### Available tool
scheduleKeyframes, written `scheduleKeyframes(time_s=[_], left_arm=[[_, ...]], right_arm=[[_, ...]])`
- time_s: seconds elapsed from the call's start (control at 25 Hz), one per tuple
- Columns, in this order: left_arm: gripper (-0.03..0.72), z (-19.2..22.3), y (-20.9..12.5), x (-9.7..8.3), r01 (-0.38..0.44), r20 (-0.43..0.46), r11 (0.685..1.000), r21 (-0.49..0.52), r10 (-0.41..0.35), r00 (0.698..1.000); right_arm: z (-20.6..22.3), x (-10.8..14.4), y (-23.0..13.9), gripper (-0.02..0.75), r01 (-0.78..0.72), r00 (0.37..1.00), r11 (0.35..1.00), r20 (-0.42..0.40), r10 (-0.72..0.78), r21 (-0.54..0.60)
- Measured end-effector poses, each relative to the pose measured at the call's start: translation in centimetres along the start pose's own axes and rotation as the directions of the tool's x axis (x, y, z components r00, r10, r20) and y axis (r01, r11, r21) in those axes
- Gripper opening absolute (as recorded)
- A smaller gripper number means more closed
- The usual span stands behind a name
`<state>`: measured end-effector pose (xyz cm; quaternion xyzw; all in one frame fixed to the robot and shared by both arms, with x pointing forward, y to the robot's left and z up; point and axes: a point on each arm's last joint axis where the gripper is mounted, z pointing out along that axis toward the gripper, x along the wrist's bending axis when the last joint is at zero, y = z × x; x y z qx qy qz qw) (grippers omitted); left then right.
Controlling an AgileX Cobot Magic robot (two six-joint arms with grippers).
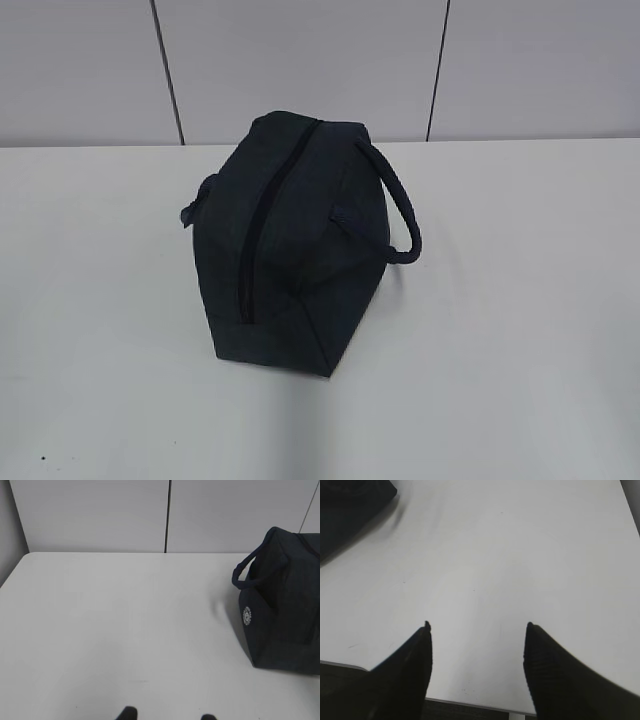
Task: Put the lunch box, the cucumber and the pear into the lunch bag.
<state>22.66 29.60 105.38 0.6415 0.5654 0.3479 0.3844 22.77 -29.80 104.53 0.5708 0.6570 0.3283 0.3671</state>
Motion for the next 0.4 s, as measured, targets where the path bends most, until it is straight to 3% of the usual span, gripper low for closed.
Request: scheduleKeyframes(time_s=[0.4], left_arm=[[0.243, 0.0, 0.0, 0.01, 0.0, -0.001, 1.0, 0.0, 0.0, 1.0]], right_arm=[[0.0, 0.0, 0.0, 0.458, 0.0, 1.0, 1.0, 0.0, 0.0, 0.0]])
